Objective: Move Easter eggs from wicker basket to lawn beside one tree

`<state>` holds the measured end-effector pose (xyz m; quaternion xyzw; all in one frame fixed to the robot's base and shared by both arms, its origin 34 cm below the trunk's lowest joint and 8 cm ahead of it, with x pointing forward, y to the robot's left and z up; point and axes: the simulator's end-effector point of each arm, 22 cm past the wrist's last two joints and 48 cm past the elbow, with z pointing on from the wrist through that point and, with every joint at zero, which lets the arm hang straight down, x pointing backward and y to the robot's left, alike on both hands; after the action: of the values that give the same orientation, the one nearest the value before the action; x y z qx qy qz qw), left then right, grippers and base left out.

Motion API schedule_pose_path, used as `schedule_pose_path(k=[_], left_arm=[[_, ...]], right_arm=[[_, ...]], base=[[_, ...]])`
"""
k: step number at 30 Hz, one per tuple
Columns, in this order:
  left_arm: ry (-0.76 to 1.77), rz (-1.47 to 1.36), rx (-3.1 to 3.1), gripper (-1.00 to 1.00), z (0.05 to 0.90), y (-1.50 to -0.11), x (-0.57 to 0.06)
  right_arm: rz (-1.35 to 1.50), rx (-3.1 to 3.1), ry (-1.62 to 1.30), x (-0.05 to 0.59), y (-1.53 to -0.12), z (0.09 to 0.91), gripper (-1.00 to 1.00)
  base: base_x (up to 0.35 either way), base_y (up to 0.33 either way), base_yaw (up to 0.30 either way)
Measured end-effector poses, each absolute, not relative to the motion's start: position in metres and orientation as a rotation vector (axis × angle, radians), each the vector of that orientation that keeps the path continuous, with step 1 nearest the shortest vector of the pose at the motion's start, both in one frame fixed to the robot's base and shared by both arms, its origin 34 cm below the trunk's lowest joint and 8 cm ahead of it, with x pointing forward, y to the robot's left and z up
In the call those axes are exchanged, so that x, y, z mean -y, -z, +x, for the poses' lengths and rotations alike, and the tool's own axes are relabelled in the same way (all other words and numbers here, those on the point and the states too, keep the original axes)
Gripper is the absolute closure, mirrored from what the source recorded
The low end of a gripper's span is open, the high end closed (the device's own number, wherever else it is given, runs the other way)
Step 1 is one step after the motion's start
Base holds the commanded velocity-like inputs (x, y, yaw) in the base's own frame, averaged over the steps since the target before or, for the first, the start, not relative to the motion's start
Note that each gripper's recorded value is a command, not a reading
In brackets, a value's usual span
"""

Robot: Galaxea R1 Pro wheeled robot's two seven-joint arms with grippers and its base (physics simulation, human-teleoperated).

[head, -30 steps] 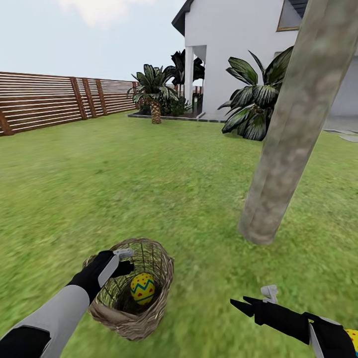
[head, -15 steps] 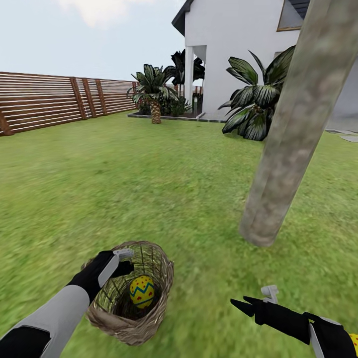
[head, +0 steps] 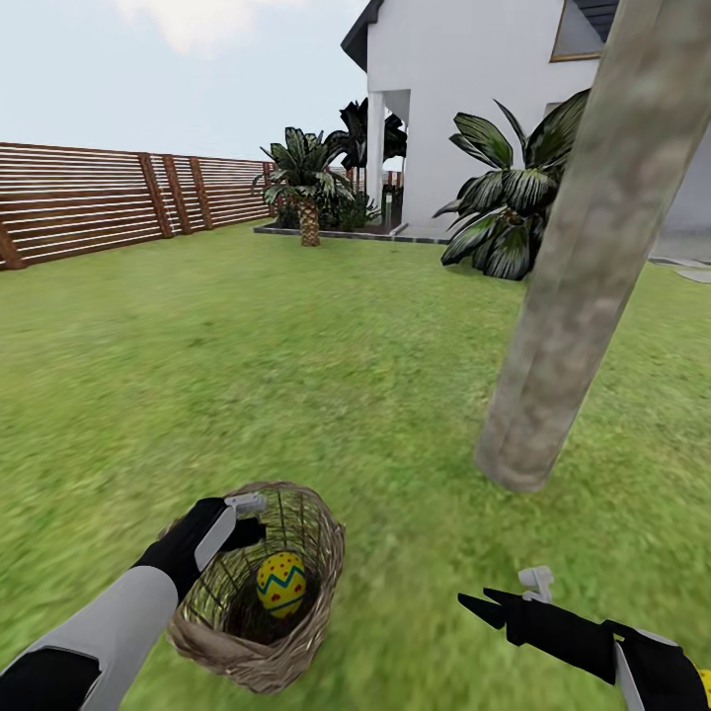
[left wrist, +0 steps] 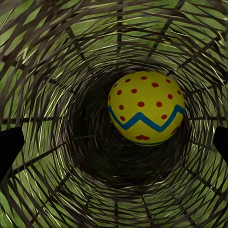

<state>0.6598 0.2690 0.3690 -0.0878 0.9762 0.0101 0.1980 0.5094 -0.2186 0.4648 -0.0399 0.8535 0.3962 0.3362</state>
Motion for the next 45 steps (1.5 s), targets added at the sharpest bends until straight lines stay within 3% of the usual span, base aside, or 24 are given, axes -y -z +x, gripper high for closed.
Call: schedule_pose_path(k=[33,45], left_arm=[[-0.026,-0.246,-2.726,-1.00,0.658,-0.357,-0.269],[-0.030,-0.252,-2.738,-1.00,0.652,-0.329,-0.269]], right_arm=[[-0.109,-2.216,-1.039,0.218,-0.454,0.506,-1.00],[-0.297,-2.050,-1.131,0.199,-0.485,0.499,-1.00]], base=[[0.028,0.000,0.000],[0.000,0.000,0.000]])
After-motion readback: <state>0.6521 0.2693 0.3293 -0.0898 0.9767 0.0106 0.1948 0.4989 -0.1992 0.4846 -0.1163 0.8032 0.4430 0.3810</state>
